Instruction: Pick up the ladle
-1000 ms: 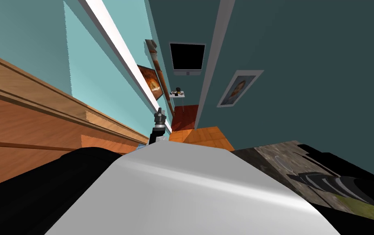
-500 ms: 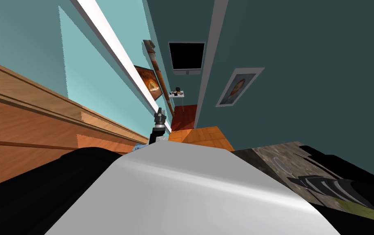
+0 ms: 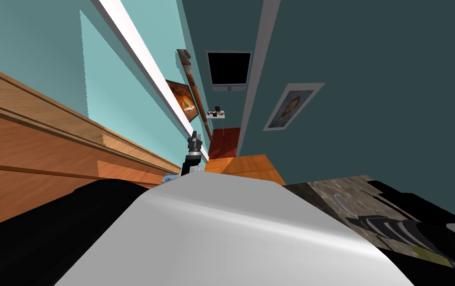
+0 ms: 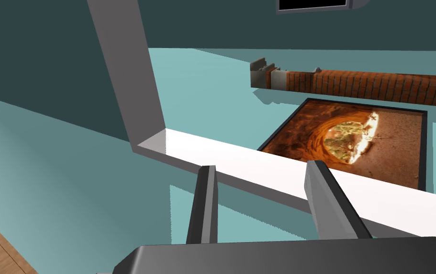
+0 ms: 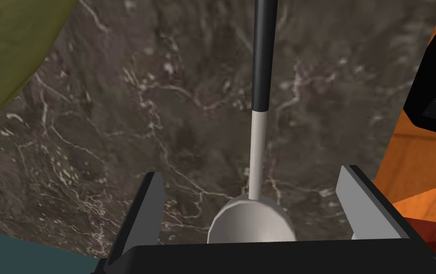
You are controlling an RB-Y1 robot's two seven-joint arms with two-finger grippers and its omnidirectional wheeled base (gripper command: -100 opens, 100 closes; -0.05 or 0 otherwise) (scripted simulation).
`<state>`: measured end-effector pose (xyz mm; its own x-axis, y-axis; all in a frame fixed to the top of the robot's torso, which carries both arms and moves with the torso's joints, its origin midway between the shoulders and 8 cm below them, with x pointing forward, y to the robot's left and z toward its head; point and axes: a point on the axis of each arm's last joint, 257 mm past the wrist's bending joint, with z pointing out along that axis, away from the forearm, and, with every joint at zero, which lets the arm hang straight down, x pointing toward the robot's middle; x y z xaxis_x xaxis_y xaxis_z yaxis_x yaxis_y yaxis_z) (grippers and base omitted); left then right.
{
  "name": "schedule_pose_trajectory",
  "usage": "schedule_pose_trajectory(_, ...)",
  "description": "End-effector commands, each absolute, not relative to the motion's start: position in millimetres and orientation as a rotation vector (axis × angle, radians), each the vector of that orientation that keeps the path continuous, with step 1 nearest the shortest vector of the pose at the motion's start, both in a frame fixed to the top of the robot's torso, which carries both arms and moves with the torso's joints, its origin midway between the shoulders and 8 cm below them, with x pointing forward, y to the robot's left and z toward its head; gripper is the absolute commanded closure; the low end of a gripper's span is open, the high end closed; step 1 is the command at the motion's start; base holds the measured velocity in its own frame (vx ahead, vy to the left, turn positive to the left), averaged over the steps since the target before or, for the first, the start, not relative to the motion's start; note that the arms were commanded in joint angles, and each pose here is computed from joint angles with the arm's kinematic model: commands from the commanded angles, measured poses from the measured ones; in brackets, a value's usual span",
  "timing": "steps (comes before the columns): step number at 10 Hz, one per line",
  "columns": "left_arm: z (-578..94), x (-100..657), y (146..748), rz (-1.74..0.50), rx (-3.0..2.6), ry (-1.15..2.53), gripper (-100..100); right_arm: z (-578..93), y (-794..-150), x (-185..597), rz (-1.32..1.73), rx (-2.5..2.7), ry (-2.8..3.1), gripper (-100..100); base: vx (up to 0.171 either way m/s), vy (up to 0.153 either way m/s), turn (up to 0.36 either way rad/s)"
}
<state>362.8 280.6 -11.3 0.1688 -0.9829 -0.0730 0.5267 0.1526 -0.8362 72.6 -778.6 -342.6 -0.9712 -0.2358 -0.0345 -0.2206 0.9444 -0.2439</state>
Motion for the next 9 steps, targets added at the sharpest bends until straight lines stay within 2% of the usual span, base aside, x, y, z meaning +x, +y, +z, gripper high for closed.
schedule_pose_trajectory(1,-11.3,362.8,280.6,-1.24,-0.771,0.744,0,-344.4,-777.2,71.1,-0.372,-0.353,3.035,-100,0.008,-0.023,0.002)
schedule_pose_trajectory(2,-11.3,362.8,280.6,-1.24,-0.771,0.744,0,-343.8,-777.5,71.2,-0.37,-0.357,3.036,-100,0.002,-0.007,-0.002)
schedule_pose_trajectory(3,-11.3,362.8,280.6,-1.24,-0.771,0.744,0,-343.8,-777.7,71.4,-0.372,-0.355,3.035,100,0.0,0.0,0.0)
schedule_pose_trajectory(7,-11.3,362.8,280.5,-1.24,-0.771,0.744,0,-343.7,-777.7,71.4,-0.372,-0.354,3.035,100,0.0,0.0,0.0)
schedule_pose_trajectory(8,-11.3,362.8,280.5,-1.24,-0.771,0.744,0,-343.7,-777.7,71.4,-0.372,-0.354,3.035,0,0.0,0.0,0.0)
schedule_pose_trajectory(9,-11.3,362.8,280.5,-1.24,-0.771,0.744,0,-331.1,-780.0,78.1,-0.369,-0.367,3.031,100,-0.01,0.027,-0.081)
